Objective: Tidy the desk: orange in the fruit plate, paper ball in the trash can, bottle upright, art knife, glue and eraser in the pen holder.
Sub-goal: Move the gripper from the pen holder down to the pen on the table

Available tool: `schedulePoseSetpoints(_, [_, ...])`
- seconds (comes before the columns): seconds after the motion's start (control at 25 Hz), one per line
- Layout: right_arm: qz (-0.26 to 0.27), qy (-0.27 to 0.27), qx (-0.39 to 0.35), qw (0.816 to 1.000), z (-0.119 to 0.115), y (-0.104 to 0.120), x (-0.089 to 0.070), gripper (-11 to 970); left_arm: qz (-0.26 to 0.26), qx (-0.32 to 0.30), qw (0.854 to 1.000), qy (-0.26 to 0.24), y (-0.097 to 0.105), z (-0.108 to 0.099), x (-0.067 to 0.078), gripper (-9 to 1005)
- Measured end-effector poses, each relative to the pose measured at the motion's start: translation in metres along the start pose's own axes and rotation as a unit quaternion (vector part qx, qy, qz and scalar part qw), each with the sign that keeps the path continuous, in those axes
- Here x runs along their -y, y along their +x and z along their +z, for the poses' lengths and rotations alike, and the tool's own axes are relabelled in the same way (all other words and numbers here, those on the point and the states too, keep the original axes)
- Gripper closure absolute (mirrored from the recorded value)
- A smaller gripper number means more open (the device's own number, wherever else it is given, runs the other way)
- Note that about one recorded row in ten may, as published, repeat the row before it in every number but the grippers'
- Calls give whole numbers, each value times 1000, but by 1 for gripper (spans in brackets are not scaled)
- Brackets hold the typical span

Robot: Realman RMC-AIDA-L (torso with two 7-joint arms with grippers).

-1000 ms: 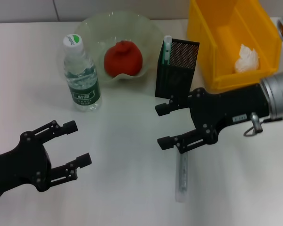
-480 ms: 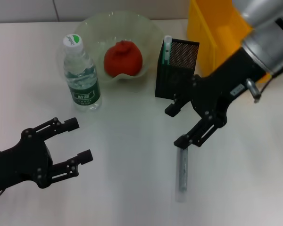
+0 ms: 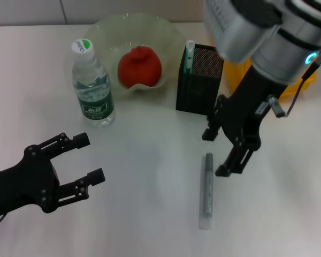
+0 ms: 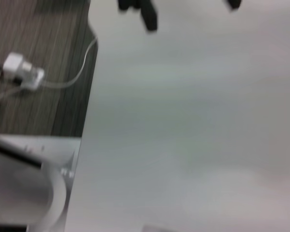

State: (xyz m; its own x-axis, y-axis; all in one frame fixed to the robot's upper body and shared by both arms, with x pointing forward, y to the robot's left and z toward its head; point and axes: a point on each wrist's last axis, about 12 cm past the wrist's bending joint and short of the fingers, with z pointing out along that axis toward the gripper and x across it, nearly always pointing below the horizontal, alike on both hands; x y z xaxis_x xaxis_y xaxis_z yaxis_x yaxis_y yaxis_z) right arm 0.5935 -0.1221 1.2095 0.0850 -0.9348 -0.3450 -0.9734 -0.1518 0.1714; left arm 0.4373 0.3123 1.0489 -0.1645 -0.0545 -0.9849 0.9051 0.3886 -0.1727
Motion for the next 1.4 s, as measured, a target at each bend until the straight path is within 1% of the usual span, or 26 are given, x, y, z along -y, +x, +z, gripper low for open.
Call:
schedulePoseSetpoints(0.12, [-8,-5,-18,1000,5,-3,-2,148,-1,-1,1000,1,0,0,0,195])
schedulePoseSetpoints(0.6, [-26,-2,-24,999,8,-4,-1,149,-3,-2,1000,4,1,2,0,195])
schedulePoseSetpoints(0.8, [-47,-4,-40,998,11,-8,-2,149,-4,-5,1000,8,0,4,0,195])
schedulePoseSetpoints(0.92, [-77,-9,-52,996,15,-14,-4,149,-5,-7,1000,10,1,5,0,195])
schedulePoseSetpoints(0.96, [-104,-13,-57,993,17,-19,-6,149,-5,-7,1000,10,1,5,0,195])
schedulePoseSetpoints(1.0, [-104,-13,-57,993,17,-19,-6,149,-5,-7,1000,10,1,5,0,195])
schedulePoseSetpoints(1.08, [-129,-15,-62,990,19,-24,-7,149,-6,-8,1000,9,1,5,0,195])
schedulePoseSetpoints(1.2, [-169,-14,-74,983,22,-30,-7,149,-8,-8,1000,9,1,6,0,195])
schedulePoseSetpoints(1.4, [-237,-20,-99,966,29,-41,-10,149,-11,-7,1000,4,1,5,-1,195])
